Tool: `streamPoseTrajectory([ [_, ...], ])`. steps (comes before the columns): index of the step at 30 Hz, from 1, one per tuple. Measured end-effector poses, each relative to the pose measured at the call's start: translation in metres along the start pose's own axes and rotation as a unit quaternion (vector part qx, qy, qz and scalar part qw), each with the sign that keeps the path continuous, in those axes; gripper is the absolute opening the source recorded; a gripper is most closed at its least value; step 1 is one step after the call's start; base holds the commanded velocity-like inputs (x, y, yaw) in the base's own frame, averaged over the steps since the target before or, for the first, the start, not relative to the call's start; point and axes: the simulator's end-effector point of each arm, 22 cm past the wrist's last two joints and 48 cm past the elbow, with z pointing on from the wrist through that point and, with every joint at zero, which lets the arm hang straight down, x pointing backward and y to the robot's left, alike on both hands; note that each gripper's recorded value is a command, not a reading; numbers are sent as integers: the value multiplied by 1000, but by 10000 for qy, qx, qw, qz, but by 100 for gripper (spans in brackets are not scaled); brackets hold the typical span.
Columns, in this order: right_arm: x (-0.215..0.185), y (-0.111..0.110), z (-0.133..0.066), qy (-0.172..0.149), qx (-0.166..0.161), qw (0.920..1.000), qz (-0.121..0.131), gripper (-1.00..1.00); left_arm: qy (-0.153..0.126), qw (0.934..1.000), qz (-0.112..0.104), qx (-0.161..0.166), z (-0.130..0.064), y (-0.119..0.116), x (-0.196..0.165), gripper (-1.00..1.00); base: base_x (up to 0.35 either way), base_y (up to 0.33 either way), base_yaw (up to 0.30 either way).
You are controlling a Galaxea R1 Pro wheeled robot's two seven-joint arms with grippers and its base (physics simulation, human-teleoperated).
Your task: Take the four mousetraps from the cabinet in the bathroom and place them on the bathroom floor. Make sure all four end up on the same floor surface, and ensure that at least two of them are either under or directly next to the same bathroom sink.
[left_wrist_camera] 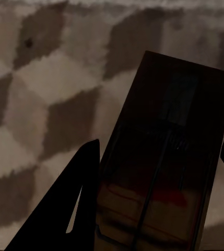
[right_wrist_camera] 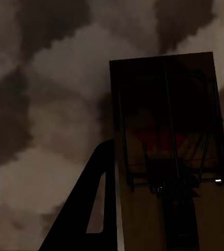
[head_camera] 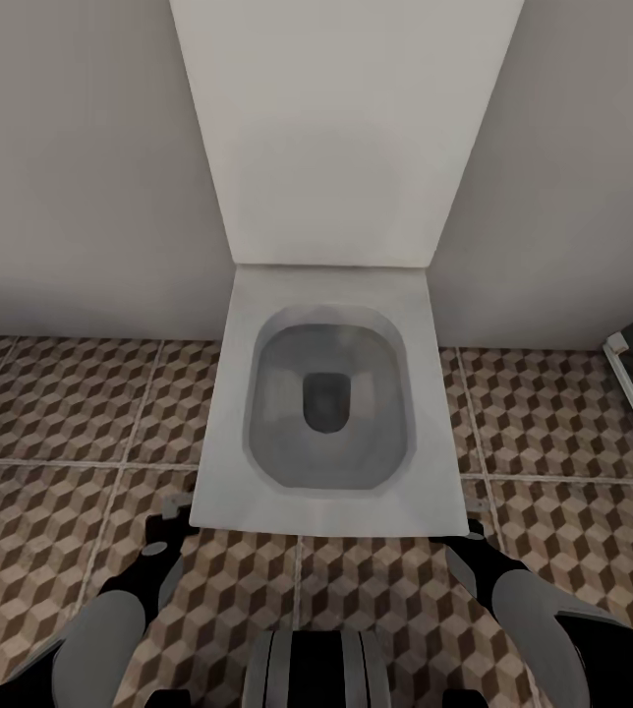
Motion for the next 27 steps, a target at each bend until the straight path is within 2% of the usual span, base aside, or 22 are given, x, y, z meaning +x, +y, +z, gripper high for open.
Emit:
streamPoseTrajectory([
  [17, 0, 13, -2, -9, -93, 10000, -31, -100, 158, 9998, 13, 87, -2, -6, 15, -100, 0, 0, 0],
  [22, 0, 26, -3, -3, -172, 9998, -44, -100, 170, 9998, 15, 93, -2, -6, 16, -100, 0, 0, 0],
  [27, 1, 24, -3, 0, -157, 9999, -15, -100, 172, 9998, 16, 94, -2, -6, 16, -100, 0, 0, 0],
])
